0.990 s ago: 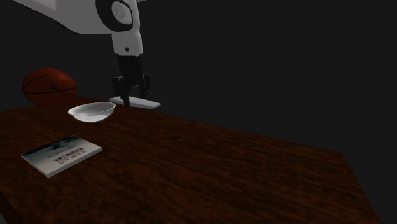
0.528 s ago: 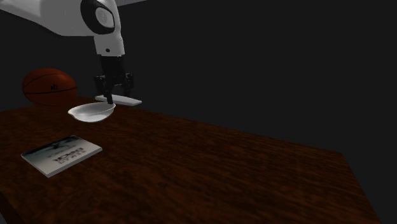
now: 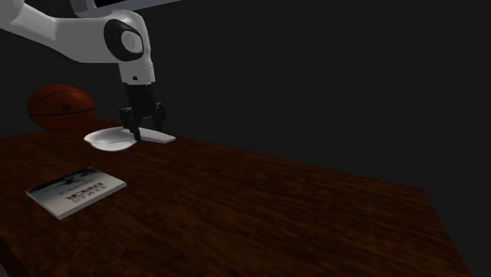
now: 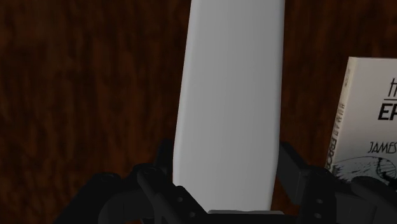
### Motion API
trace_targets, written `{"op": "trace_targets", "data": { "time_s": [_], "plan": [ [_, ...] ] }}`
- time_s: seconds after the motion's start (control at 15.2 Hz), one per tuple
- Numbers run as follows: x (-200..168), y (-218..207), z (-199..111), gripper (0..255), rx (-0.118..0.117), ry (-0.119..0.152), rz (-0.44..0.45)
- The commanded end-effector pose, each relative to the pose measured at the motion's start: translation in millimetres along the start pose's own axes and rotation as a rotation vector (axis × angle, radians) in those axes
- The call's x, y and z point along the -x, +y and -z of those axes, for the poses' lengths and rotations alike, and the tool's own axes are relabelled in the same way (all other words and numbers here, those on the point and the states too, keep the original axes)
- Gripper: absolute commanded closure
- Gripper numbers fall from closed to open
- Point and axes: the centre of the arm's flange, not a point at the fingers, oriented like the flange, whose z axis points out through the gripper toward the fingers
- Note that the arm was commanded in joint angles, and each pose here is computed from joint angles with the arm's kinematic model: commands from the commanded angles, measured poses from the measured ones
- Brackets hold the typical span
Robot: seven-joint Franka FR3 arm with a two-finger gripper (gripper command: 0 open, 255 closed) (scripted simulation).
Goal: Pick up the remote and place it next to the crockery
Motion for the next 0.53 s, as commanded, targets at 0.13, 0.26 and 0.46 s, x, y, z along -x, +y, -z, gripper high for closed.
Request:
{"op": "trace_targets", "data": {
  "time_s": [0.13, 0.26, 0.46],
  "plan": [
    [1, -1, -20, 255, 0.001, 0.0, 0.0],
    [1, 0, -31, 255, 0.001, 0.0, 0.0],
    [1, 0, -47, 255, 0.001, 0.0, 0.0]
  ]
}}
